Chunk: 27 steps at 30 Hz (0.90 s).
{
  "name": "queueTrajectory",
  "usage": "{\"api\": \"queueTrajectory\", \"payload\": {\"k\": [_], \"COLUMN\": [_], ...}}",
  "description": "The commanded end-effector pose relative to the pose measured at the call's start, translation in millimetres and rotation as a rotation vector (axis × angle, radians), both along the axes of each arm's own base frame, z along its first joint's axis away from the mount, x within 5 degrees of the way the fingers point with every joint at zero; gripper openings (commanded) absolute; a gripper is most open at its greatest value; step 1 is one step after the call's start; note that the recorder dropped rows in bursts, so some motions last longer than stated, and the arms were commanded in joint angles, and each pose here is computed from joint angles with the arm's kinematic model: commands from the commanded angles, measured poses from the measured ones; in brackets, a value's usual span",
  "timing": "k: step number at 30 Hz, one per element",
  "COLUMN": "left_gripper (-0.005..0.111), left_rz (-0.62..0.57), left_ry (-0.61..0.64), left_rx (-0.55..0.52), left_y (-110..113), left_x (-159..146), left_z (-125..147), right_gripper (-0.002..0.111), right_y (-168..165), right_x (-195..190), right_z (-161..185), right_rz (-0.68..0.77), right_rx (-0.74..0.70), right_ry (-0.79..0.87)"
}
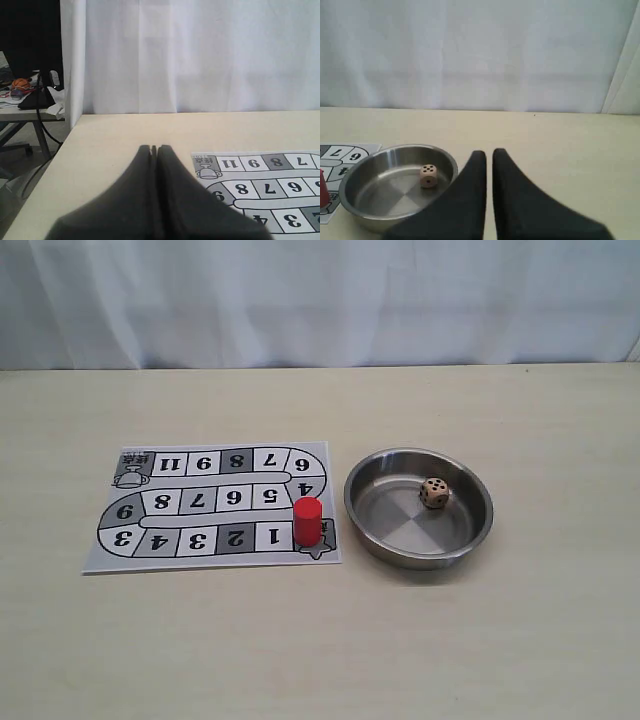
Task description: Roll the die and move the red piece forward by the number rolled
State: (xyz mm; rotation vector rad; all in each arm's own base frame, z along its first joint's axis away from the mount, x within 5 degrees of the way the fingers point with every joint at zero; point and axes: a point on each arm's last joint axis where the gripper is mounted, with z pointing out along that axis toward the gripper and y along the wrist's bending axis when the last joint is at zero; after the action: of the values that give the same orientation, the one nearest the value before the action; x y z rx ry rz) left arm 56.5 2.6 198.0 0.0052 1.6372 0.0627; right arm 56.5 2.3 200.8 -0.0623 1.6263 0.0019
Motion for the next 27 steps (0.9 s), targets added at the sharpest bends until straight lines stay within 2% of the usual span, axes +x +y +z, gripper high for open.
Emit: {"api": "queueTrajectory", "payload": {"k": [1, 8, 14, 21, 27], "left_gripper": [0.0, 0.0, 0.0, 0.0, 0.0], "left_rz": [-0.001, -0.001, -0.001, -0.001, -0.001], "left_ry": [-0.012, -0.012, -0.012, -0.011, -0.011], "left_rx": [-0.004, -0.004, -0.004, -0.004, -0.004], "left_y": [0, 0, 0, 0, 0], "left_x": [0, 0, 0, 0, 0], "left_z": [2, 2, 2, 2, 2], "right_gripper": [0.004, 0.004, 0.004, 0.004, 0.004], "right_y": [0, -1, 0, 2, 4], "right_x": [0, -1, -4, -6, 10], "right_z": [6, 16, 30, 74, 108], "right_rz": [-0.006, -0.008, -0.001, 0.017, 0.026], "right_rx": [-0.009, 0.074, 0.111, 0.099, 0.094], "right_ry": [-0.07, -0.186, -0.179, -0.091, 0.053]}}
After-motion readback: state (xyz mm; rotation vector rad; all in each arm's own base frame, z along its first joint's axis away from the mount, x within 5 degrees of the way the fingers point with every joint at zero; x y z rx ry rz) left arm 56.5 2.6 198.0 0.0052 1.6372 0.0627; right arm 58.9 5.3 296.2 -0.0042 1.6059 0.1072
